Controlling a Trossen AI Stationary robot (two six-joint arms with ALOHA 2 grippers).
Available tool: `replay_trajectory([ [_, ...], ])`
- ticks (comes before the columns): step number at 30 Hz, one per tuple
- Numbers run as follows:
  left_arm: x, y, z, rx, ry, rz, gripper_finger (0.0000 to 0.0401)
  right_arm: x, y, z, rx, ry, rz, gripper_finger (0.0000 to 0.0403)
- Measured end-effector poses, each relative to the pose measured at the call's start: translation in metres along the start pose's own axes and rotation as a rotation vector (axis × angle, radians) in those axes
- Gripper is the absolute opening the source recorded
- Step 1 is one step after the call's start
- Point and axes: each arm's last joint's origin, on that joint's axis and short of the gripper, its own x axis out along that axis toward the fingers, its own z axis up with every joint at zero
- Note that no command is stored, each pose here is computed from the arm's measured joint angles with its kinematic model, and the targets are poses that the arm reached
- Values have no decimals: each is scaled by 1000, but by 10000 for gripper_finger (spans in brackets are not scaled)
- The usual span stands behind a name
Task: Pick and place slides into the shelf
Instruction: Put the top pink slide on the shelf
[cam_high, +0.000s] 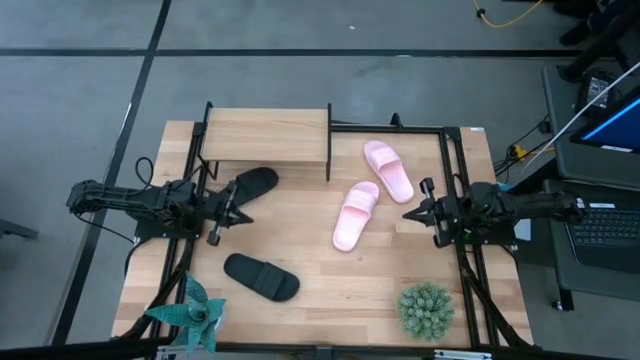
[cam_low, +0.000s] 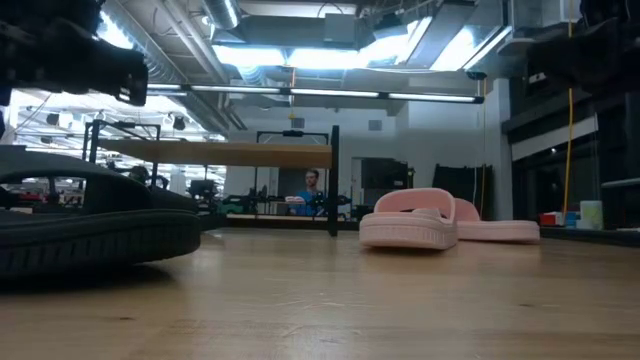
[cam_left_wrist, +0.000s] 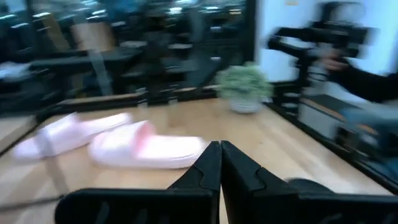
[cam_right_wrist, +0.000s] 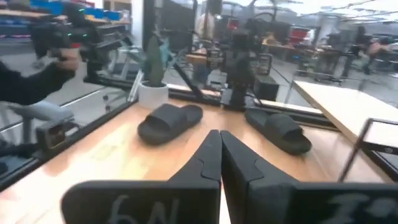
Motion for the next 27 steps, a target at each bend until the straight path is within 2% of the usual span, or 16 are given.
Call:
replay_trajectory([
  [2,0,-1,1,27,-15,-41,0,1,1,1,-17,-13,45,2],
  [4,0,-1,1,34,-14,-22,0,2,2,2,-21,-19,66,2],
  [12,-1,7,1,58,11,237,0,4,1,-1,-49,9,64,2],
  [19,-1,7,0,77,15,236,0,4,-2,0,-43,15,-10,3],
  [27,-1,7,0,100,26,234,0,6,-6,25,-37,-5,-67,2],
])
